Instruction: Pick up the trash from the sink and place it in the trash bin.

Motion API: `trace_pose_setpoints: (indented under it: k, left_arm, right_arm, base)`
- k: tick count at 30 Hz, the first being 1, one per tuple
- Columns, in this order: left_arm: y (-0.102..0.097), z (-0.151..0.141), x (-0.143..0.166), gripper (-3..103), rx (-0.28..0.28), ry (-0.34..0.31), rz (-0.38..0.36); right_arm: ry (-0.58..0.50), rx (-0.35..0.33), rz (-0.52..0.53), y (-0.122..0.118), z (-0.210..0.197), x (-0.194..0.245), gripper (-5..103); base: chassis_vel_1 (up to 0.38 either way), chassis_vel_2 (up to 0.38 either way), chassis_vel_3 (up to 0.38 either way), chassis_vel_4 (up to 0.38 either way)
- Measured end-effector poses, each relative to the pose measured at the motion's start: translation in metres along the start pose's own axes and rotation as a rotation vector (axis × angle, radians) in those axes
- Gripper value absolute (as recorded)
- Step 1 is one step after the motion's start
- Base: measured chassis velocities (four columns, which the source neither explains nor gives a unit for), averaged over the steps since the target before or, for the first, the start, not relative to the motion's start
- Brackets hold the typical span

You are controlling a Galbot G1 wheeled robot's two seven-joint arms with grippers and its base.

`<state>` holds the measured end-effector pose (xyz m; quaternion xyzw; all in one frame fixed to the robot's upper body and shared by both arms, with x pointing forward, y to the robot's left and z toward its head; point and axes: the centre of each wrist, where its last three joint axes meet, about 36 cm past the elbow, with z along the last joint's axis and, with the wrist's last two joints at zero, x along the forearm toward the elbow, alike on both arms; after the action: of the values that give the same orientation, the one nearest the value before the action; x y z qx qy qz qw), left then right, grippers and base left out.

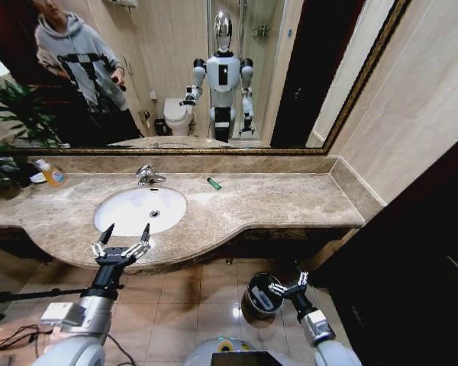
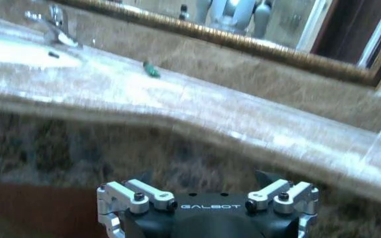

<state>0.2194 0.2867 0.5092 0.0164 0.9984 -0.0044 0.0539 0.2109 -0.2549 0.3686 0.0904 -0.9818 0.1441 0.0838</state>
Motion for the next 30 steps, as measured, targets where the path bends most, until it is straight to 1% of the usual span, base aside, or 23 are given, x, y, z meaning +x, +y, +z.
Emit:
trace_pose_setpoints:
  k: [1,3,6,8,9,11,13,14,16,18,19,20,22,24,26,28,29,30]
  left_arm:
    - [0.000,0.000,0.000,100,0.000,0.000,0.000]
    - [0.000,0.000,0.000,100,0.000,0.000,0.000]
    - [0.000,0.000,0.000,100,0.000,0.000,0.000]
    - [0.000,0.000,0.000,100,0.000,0.000,0.000]
    - [0.000,0.000,0.000,100,0.000,0.000,0.000]
    - [0.000,0.000,0.000,100,0.000,0.000,0.000]
    - [0.000,0.000,0.000,100,0.000,0.000,0.000]
    - [0.000,0.000,0.000,100,0.000,0.000,0.000]
    - [0.000,0.000,0.000,100,0.000,0.000,0.000]
    - [0.000,0.000,0.000,100,0.000,0.000,0.000]
    - [0.000,0.000,0.000,100,0.000,0.000,0.000]
    - [0.000,0.000,0.000,100,0.000,0.000,0.000]
    - [0.000,0.000,0.000,100,0.000,0.000,0.000]
    - [0.000,0.000,0.000,100,0.000,0.000,0.000]
    - [0.000,0.000,0.000,100,0.000,0.000,0.000]
    - [0.000,0.000,0.000,100,0.000,0.000,0.000]
    - [0.000,0.000,0.000,100,0.000,0.000,0.000]
    - [0.000,0.000,0.000,100,0.000,0.000,0.000]
  right_arm:
    - [-0.015,0.003,0.006,-0.002,-0.008,0.002,100]
    - [-0.023,0.003,0.007,-0.003,-0.013,0.003,100]
    - [-0.077,0.000,0.011,-0.006,-0.039,0.007,100]
    - [-0.089,-0.002,0.011,-0.007,-0.044,0.007,100]
    - [-0.125,-0.014,0.006,-0.007,-0.060,0.008,100]
    - [-0.134,-0.021,0.004,-0.007,-0.065,0.007,100]
    - [-0.157,-0.052,-0.036,-0.010,-0.088,0.005,100]
    - [-0.157,-0.052,-0.036,-0.010,-0.088,0.005,100]
    - [-0.174,-0.064,-0.111,-0.013,-0.101,-0.005,100]
    - [-0.178,-0.063,-0.131,-0.014,-0.102,-0.009,100]
    - [-0.180,-0.059,-0.163,-0.016,-0.101,-0.018,100]
    - [-0.180,-0.059,-0.163,-0.016,-0.101,-0.018,100]
    - [-0.189,-0.042,-0.219,-0.026,-0.099,-0.042,100]
    - [-0.190,-0.037,-0.232,-0.030,-0.098,-0.049,100]
    - [-0.202,-0.026,-0.262,-0.046,-0.098,-0.080,100]
    - [-0.208,-0.035,-0.283,-0.054,-0.099,-0.100,100]
    - [-0.208,-0.035,-0.283,-0.054,-0.099,-0.100,100]
    - [-0.213,-0.042,-0.298,-0.057,-0.100,-0.113,100]
  base:
    - [0.000,0.000,0.000,0.000]
    - [0.000,0.000,0.000,0.000]
    - [0.000,0.000,0.000,0.000]
    - [0.000,0.000,0.000,0.000]
    - [0.000,0.000,0.000,0.000]
    - [0.000,0.000,0.000,0.000]
    - [0.000,0.000,0.000,0.000]
    - [0.000,0.000,0.000,0.000]
    - [0.000,0.000,0.000,0.000]
    - [0.000,0.000,0.000,0.000]
    - [0.000,0.000,0.000,0.000]
    - [0.000,0.000,0.000,0.000]
    - [0.000,0.000,0.000,0.000]
    - [0.000,0.000,0.000,0.000]
    - [0.000,0.000,0.000,0.000]
    - [0.000,0.000,0.000,0.000]
    - [0.000,0.000,0.000,0.000]
    - [0.000,0.000,0.000,0.000]
